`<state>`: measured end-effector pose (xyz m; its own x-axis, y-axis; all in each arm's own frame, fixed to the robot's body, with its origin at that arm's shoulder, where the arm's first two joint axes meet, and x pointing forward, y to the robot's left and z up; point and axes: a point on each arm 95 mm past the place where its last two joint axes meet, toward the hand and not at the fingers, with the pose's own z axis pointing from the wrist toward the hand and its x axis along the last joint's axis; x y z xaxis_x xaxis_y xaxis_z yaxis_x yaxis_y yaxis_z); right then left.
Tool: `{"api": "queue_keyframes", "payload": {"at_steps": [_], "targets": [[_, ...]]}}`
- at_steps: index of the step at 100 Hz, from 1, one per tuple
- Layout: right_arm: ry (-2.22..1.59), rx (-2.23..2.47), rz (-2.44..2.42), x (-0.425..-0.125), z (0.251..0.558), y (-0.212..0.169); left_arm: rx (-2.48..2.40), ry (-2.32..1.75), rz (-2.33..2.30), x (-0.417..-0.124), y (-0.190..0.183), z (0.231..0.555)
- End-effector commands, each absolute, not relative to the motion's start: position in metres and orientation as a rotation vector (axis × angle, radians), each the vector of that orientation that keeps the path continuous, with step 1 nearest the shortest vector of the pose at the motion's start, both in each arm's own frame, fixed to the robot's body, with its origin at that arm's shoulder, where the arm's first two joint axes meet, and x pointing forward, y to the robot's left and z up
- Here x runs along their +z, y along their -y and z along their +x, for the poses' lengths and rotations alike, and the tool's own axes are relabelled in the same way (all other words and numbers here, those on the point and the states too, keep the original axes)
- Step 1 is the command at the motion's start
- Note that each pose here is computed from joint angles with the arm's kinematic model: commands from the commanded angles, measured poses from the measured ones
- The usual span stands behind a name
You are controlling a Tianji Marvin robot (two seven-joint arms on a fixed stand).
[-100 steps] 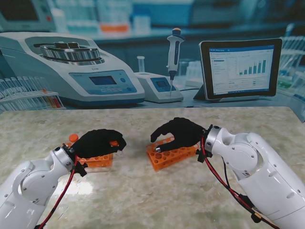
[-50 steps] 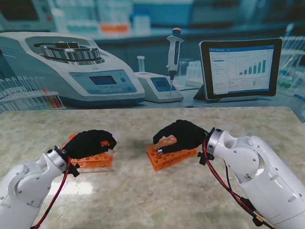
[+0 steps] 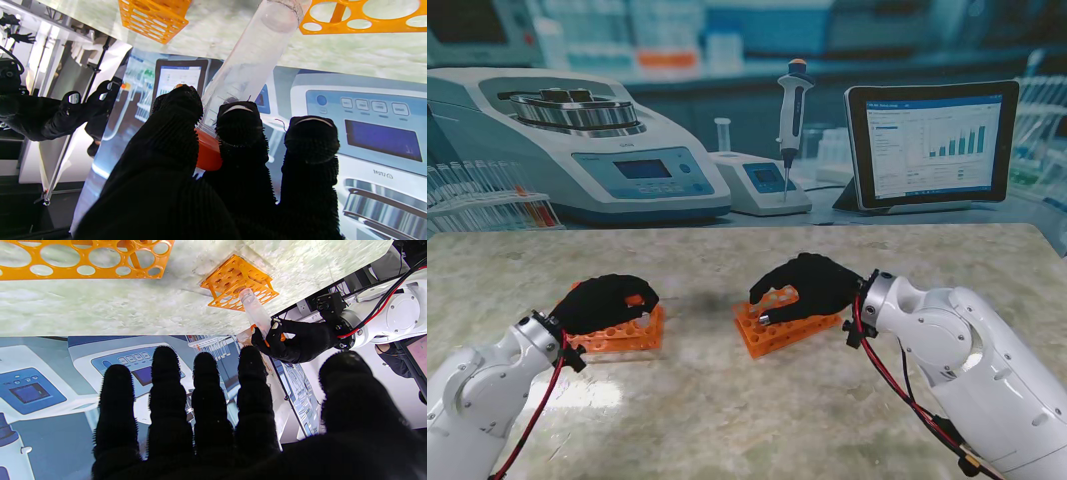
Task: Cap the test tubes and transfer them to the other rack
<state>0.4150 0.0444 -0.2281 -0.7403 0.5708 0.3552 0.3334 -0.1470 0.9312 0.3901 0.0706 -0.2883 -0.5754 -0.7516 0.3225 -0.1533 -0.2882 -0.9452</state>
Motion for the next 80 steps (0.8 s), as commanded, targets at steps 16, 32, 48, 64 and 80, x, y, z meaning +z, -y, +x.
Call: {"api": "queue_keyframes", "payload": {"at_steps": [16, 32, 48, 64, 80], "targets": [[-1.934, 1.99, 1.052, -0.233, 0.413, -0.044, -1.886, -1.53, -1.154, -0.295, -0.077, 0.392], [-1.933, 1.989, 1.055, -0.234, 0.413, -0.043, -1.877, -1.517, -1.173, -0.3, -0.079, 0.394], [-1.934, 1.987, 1.058, -0.235, 0.413, -0.042, -1.874, -1.499, -1.196, -0.305, -0.08, 0.397], [-1.933, 1.987, 1.061, -0.236, 0.412, -0.041, -1.88, -1.475, -1.213, -0.309, -0.079, 0.4], [-1.933, 1.986, 1.061, -0.236, 0.412, -0.041, -1.883, -1.455, -1.224, -0.314, -0.078, 0.403]]}}
